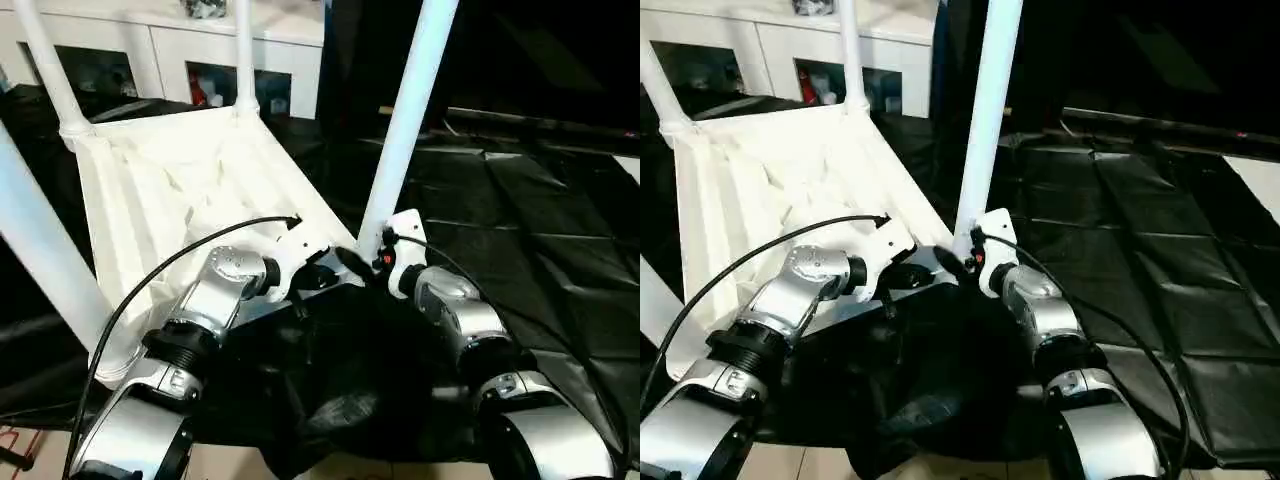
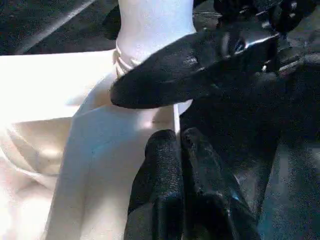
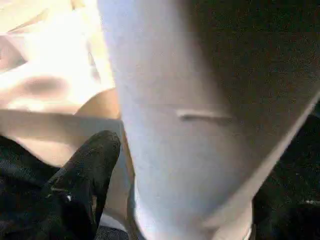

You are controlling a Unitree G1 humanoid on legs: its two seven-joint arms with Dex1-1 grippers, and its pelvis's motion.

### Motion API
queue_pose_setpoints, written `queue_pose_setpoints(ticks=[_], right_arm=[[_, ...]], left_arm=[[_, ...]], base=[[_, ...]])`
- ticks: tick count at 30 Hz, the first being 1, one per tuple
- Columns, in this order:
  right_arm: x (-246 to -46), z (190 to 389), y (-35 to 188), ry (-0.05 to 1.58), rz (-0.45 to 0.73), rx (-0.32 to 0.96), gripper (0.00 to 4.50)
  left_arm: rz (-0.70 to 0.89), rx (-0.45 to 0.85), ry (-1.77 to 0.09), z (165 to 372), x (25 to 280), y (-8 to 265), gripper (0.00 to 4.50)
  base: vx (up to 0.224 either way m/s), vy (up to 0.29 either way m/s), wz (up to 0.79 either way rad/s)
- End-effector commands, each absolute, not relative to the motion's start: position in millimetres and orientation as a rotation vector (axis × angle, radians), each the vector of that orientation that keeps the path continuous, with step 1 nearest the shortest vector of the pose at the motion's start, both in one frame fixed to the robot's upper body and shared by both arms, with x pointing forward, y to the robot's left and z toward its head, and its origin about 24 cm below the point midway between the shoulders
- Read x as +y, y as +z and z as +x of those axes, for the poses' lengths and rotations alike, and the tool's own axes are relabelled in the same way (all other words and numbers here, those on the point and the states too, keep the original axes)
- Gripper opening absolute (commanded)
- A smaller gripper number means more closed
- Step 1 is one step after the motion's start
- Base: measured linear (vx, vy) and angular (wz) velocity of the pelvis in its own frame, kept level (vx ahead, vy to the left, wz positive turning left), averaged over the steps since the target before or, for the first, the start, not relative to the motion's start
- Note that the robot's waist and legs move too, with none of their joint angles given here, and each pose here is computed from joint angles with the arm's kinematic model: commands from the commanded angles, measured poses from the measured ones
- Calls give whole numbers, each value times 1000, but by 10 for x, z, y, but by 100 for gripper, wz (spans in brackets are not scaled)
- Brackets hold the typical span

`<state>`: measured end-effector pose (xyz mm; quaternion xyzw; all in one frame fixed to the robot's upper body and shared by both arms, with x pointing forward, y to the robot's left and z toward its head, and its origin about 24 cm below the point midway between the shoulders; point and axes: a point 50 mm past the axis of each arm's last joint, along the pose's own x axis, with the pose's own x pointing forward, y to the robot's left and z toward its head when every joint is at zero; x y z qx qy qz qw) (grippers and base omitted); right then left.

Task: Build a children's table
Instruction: Rotate leg to tighten

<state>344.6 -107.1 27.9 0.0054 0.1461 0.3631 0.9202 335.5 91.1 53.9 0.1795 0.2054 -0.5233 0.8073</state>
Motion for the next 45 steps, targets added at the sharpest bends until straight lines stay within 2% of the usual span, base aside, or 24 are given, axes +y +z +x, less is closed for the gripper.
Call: queue_pose_setpoints(ticks=[1,4,6,10,13,15,17,23,26,29,31,35,36,37,39,44,45], right_arm=[[-963,3372,323,939,-11,275,378],[-1027,3311,345,1044,-2,278,378],[-1118,3221,369,1171,29,298,378],[-1172,3118,359,1286,43,335,378],[-1185,3031,338,1370,43,375,344],[-1184,3001,328,1394,38,390,344],[-1177,2983,321,1403,37,400,312],[-1161,2954,340,1419,61,414,271],[-1156,2951,344,1416,69,414,267],[-1146,2963,332,1382,84,417,263],[-1133,3022,293,1285,72,421,263],[-1106,3240,163,935,26,456,260],[-1106,3240,163,935,26,456,260],[-1086,3301,124,820,32,470,259],[-1055,3343,97,731,46,483,259],[-940,3392,67,619,19,489,259],[-899,3403,68,609,-3,475,294]], left_arm=[[364,407,-1343,3185,670,505,0],[364,405,-1377,3173,722,511,0],[366,404,-1432,3154,790,515,0],[370,418,-1460,3148,846,499,0],[383,430,-1469,3152,884,486,0],[390,435,-1469,3160,904,483,0],[398,439,-1473,3168,926,483,0],[401,442,-1487,3163,942,477,0],[401,441,-1483,3163,944,473,0],[394,440,-1457,3173,943,465,0],[386,438,-1409,3201,926,462,0],[366,435,-1315,3245,837,452,0],[366,435,-1315,3245,837,452,0],[352,429,-1297,3242,768,454,0],[340,424,-1290,3230,694,457,0],[336,413,-1288,3192,532,469,0],[336,409,-1288,3178,488,478,0]], base=[[0,0,0],[0,0,0],[0,0,0],[0,0,0],[0,0,0],[0,0,0],[0,0,0],[0,0,0],[0,0,0],[0,0,0],[0,0,0],[0,0,0],[0,0,0],[0,0,0],[0,0,0],[0,0,0],[0,0,0]])
